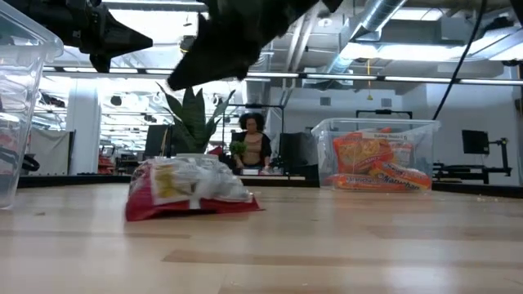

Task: Sort Maruchan noodles
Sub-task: Put the red noodle pack into the bottom left transparent bin

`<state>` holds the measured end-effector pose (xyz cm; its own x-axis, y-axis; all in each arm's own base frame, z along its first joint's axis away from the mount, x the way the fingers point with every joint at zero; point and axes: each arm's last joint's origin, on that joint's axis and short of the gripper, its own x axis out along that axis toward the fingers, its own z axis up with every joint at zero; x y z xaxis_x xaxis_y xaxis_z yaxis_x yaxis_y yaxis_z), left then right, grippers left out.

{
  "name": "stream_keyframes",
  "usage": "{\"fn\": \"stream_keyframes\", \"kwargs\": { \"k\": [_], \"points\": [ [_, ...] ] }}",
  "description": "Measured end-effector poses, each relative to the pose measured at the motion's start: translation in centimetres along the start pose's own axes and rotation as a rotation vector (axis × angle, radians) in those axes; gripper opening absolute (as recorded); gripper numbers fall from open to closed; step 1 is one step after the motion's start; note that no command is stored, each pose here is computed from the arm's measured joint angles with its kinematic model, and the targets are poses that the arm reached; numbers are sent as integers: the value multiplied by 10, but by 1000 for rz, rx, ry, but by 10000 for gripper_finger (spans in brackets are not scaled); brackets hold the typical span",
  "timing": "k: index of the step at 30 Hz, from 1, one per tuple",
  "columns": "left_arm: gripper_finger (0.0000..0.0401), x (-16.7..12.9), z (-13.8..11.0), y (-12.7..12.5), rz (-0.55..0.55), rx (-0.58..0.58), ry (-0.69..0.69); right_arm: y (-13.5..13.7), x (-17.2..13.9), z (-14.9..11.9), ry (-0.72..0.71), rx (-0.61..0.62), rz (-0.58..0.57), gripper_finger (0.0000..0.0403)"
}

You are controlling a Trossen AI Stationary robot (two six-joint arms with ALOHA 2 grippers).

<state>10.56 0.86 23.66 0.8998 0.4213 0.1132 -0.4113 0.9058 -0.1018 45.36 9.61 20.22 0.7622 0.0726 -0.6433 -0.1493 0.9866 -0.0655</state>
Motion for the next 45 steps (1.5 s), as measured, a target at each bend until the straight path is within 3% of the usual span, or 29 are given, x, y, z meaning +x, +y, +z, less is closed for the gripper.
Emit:
{"fn": "stream_keyframes", "kwargs": {
  "k": [6, 10, 14, 20, 25, 39, 42, 45],
  "points": [
    [0, 0, 0, 0, 1, 1, 0, -17, -26, 14, -18, 68, -23, 44],
    [0, 0, 0, 0, 3, 1, -1, -28, -27, 10, 37, 160, 64, 78],
    [0, 0, 0, 0, 3, 1, -1, -34, -17, -2, 120, 246, 181, 143],
    [0, 0, 0, 0, 3, 1, -1, -31, -3, -14, 166, 157, 217, 253],
    [0, 0, 0, 0, 3, 2, 0, -40, 3, -17, 155, 82, 163, 296],
    [0, 0, -2, 0, 6, 16, 21, -42, 44, -49, 229, -4, 164, 294],
    [0, 0, -2, 1, 19, 23, 21, -41, 44, -51, 248, -9, 165, 256],
    [0, 0, -2, 1, 27, 36, 21, -42, 40, -51, 274, -20, 140, 165]
  ]
}}
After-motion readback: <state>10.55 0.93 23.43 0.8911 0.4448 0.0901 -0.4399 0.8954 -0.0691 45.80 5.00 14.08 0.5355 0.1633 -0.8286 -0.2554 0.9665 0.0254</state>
